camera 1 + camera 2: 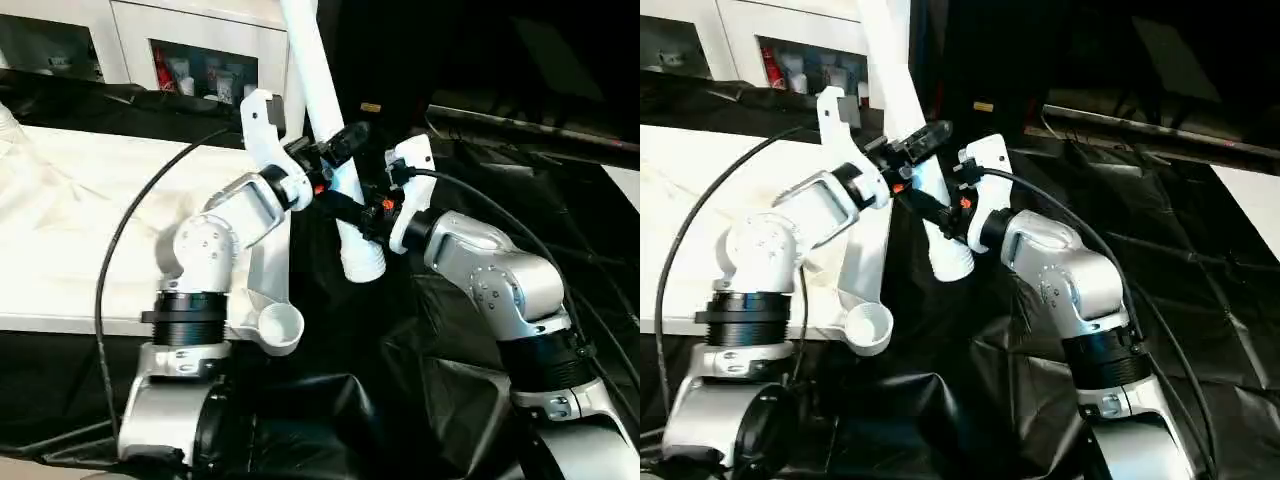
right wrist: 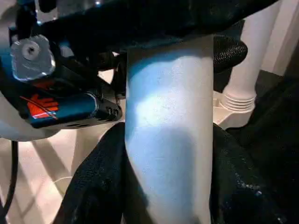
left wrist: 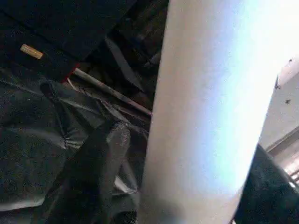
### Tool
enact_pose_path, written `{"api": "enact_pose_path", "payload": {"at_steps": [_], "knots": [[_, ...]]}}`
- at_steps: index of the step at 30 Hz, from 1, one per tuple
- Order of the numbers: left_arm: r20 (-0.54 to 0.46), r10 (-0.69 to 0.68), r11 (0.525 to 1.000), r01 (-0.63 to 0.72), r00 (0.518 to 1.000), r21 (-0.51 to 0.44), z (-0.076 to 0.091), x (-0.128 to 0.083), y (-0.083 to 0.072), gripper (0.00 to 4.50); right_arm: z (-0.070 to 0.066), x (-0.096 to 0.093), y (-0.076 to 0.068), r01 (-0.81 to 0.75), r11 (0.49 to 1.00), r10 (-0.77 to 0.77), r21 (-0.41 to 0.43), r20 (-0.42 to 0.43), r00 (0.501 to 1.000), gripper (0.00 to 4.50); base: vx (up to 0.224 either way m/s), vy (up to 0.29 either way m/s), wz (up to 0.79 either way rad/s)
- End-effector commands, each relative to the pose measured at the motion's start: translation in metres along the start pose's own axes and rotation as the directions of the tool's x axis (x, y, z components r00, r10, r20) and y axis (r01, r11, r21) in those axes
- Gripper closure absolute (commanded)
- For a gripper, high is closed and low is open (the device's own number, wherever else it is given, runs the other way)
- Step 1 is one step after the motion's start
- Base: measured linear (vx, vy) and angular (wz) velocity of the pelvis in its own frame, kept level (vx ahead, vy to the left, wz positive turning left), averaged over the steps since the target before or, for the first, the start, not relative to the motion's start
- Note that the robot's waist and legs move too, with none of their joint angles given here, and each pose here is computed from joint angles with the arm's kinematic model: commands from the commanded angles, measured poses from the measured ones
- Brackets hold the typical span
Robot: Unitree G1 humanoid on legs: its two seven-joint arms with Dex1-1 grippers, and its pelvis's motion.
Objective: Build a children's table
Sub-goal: Insert table leg to table base
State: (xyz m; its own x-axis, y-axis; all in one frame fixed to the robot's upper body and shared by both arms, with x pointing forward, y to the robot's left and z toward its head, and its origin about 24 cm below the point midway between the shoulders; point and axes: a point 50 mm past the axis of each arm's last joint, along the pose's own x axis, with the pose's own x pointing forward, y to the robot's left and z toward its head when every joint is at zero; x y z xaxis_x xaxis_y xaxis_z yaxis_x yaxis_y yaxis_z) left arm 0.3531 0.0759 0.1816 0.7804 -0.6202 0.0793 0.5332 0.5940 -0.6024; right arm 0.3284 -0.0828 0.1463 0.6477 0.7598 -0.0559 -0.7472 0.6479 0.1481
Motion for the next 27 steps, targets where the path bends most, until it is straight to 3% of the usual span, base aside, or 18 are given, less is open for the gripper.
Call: {"api": "enact_pose_path", "payload": {"at_steps": [1, 9, 10, 13, 18, 21, 27], "knots": [[0.017, 0.029, 1.0, -0.029, 0.999, 0.01, 0.004, 0.0, 0.001, 1.48, 0.007, -0.002, -0.001, 0.011, 0.999, -0.01, -0.034, 0.04, 0.999, 2.67, 0.0, 0.0, 0.0], [0.027, 0.019, 1.0, -0.02, 0.999, 0.005, 0.004, -0.001, 0.001, 2.08, 0.007, -0.001, 0.002, 0.015, 0.995, -0.011, -0.095, 0.043, 0.999, 2.67, 0.0, 0.0, 0.0], [0.026, 0.01, 1.0, -0.01, 1.0, 0.004, 0.004, -0.001, 0.001, 2.21, 0.008, -0.002, 0.003, -0.005, 0.997, 0.009, -0.076, 0.055, 0.998, 2.67, 0.0, 0.0, 0.0], [0.011, -0.043, 0.999, 0.043, 0.999, 0.012, 0.005, -0.003, -0.002, 2.45, 0.012, -0.004, 0.005, -0.057, 0.998, 0.059, -0.031, 0.08, 0.995, 1.97, 0.0, 0.0, 0.0], [-0.055, -0.177, 0.983, 0.179, 0.983, 0.047, 0.008, -0.012, -0.007, 2.61, 0.018, -0.018, 0.008, -0.201, 0.979, 0.2, 0.02, 0.043, 0.979, 1.56, 0.0, 0.0, 0.0], [-0.071, -0.215, 0.974, 0.219, 0.974, 0.049, 0.011, -0.015, -0.007, 2.62, 0.019, -0.026, 0.007, -0.242, 0.97, 0.241, 0.034, 0.02, 0.97, 1.33, 0.0, 0.0, 0.0], [-0.121, -0.406, 0.91, 0.413, 0.906, 0.041, 0.024, -0.026, -0.012, 2.62, 0.018, -0.044, 0.003, -0.332, 0.939, 0.338, 0.092, -0.058, 0.939, 1.24, 0.0, 0.0, 0.0]]}}
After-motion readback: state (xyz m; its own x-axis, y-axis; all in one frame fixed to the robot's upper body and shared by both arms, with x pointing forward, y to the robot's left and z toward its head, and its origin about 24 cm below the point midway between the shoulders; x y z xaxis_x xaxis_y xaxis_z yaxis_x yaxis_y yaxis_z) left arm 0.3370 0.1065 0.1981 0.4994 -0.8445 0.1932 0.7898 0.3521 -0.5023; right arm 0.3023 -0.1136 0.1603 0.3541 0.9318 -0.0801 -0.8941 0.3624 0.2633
